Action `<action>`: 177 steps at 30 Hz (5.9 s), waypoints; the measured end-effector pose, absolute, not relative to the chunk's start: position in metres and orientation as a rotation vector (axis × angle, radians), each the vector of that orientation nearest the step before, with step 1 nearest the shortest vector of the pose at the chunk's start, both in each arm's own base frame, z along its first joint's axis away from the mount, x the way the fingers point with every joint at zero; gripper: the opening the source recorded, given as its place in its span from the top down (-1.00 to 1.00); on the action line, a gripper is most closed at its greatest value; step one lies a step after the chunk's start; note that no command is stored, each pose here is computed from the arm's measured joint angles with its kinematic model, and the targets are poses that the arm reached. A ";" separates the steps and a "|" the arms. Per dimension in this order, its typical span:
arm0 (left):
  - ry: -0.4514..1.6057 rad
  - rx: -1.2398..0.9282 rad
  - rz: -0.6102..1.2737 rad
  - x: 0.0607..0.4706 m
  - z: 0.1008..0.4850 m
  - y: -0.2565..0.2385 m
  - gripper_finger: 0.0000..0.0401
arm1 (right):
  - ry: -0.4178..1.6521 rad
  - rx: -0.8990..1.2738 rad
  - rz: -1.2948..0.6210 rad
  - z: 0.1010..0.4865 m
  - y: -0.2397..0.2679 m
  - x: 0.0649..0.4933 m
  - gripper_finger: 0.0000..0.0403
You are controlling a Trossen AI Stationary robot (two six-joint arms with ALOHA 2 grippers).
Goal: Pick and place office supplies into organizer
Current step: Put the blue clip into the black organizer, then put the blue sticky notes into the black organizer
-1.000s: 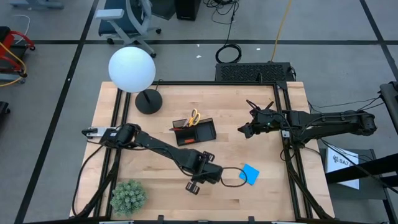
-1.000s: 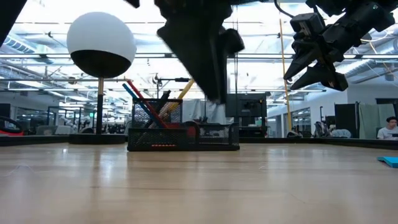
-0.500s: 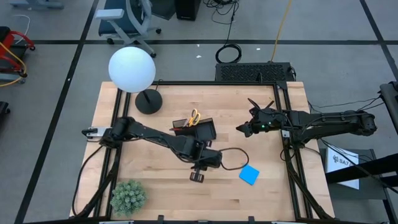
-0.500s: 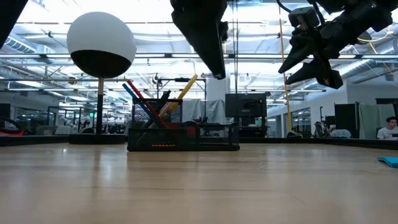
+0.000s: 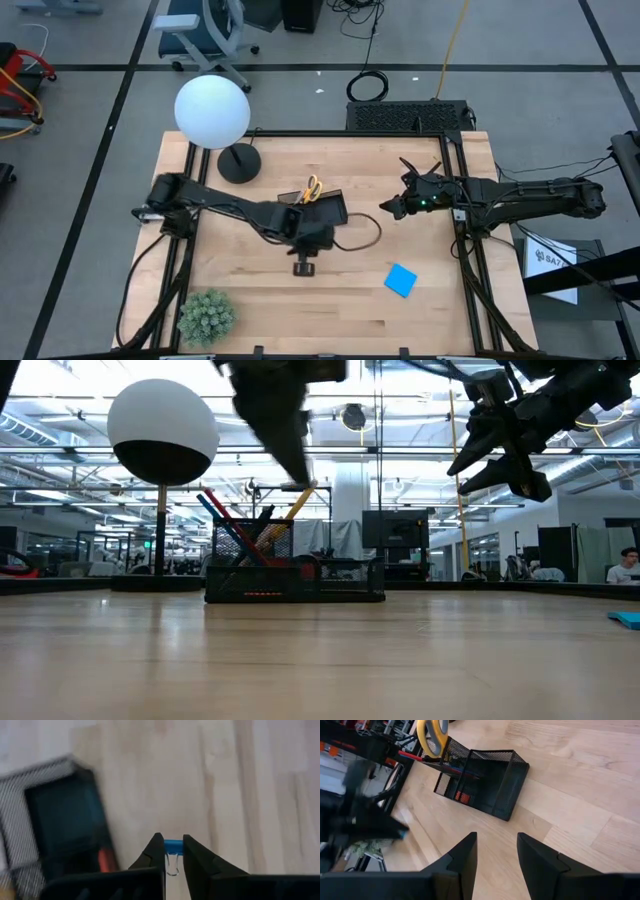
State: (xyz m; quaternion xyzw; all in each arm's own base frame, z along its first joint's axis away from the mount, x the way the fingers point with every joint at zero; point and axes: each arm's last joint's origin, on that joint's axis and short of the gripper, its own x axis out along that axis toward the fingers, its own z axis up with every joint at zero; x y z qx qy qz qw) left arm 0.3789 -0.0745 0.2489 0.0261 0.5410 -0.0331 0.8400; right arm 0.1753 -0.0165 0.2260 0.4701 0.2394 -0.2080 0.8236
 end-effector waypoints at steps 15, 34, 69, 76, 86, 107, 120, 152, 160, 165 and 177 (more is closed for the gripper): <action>0.975 -0.066 0.026 0.335 0.244 -0.017 0.87 | 0.484 1.061 -0.461 0.227 -0.017 0.176 0.36; 1.041 0.014 0.011 0.322 0.210 0.010 0.86 | 0.417 1.095 -0.504 0.229 -0.018 0.177 0.36; 1.048 0.095 0.018 0.320 0.209 0.038 0.33 | 0.371 1.131 -0.565 0.230 -0.021 0.177 0.36; 1.045 0.043 0.042 0.321 0.209 0.035 0.19 | 0.371 1.139 -0.565 0.230 -0.021 0.177 0.36; 0.992 0.077 -0.072 0.323 0.216 0.003 0.15 | 0.292 1.007 -0.404 0.243 -0.020 0.185 0.36; 0.514 0.014 0.014 0.309 0.299 -0.017 0.15 | 0.378 0.862 0.156 0.258 0.000 0.190 0.36; 0.517 -0.084 0.076 0.309 0.297 -0.016 0.15 | 0.543 0.664 0.257 0.290 0.022 0.185 0.36; 0.518 -0.079 0.114 0.308 0.297 -0.015 0.15 | 1.400 0.419 -0.126 0.242 0.138 0.215 0.36; 0.518 -0.043 0.129 0.309 0.297 -0.013 0.15 | 1.400 0.513 -0.234 0.230 0.138 0.214 0.34; 0.520 -0.040 0.128 0.308 0.297 -0.013 0.15 | 1.338 0.580 -0.230 0.231 0.140 0.221 0.17; 0.601 0.020 0.115 0.304 0.291 -0.013 0.15 | 1.382 0.693 -0.207 0.199 0.138 0.215 -0.68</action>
